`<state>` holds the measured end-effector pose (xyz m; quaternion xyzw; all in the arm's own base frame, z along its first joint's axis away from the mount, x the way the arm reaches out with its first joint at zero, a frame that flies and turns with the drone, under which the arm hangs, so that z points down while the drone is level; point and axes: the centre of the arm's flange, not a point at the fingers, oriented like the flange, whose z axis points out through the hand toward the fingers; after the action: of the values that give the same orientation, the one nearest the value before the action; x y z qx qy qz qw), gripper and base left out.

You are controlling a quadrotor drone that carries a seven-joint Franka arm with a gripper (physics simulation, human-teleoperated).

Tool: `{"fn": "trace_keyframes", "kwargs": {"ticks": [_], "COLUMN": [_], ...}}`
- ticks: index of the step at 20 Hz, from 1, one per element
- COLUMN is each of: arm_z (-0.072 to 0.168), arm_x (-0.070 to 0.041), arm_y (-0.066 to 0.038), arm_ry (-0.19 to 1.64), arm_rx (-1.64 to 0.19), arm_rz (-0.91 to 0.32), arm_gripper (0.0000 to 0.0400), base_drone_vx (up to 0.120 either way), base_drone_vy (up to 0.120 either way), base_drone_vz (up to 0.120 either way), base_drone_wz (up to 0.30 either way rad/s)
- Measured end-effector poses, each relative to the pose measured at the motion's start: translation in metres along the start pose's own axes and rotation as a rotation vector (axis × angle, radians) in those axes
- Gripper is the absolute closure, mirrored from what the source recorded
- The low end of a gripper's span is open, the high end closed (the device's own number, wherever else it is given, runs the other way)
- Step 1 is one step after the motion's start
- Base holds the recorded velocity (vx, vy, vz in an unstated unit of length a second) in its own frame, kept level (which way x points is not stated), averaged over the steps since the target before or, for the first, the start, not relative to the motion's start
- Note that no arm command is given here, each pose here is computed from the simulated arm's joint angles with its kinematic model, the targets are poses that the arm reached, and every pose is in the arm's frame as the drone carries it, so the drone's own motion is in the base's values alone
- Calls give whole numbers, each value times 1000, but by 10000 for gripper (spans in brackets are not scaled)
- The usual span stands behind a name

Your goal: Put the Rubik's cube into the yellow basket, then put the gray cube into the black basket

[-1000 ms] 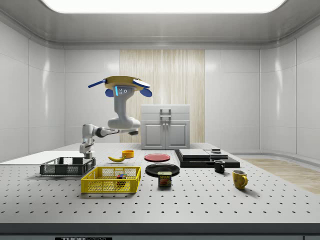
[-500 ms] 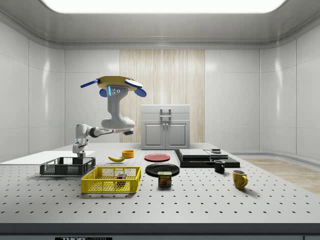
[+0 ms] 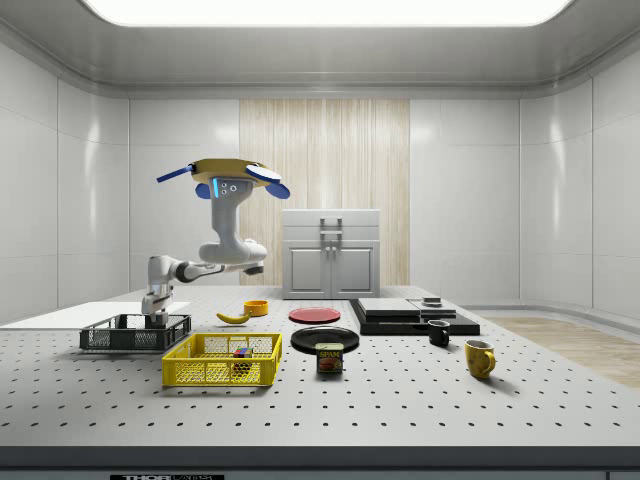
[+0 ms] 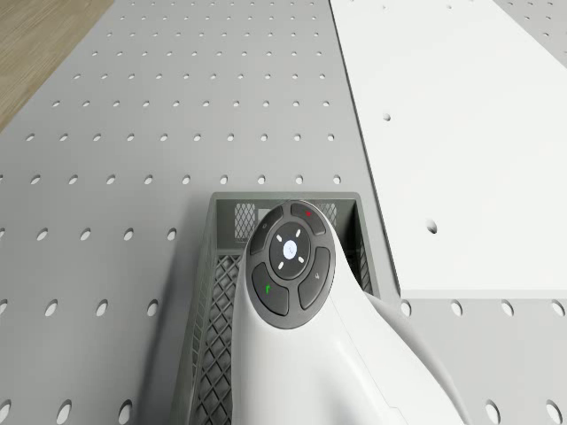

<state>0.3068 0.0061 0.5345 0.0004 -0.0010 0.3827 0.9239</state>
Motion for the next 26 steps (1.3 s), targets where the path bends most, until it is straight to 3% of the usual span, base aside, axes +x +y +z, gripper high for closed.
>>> {"fn": "trace_keyframes", "kwargs": {"ticks": [8,15,20,26], "arm_z": [27,36,33,14], "arm_x": [0,0,0,0], "arm_y": [0,0,0,0], "arm_ry": [0,0,0,0], "arm_rx": [0,0,0,0], "arm_rz": [0,0,0,0], "arm_gripper": [149,149,47,10], "base_drone_vx": [0,0,0,0], "base_drone_vy": [0,0,0,0], "base_drone_vz": [0,0,0,0], "base_drone_wz": [0,0,0,0]}}
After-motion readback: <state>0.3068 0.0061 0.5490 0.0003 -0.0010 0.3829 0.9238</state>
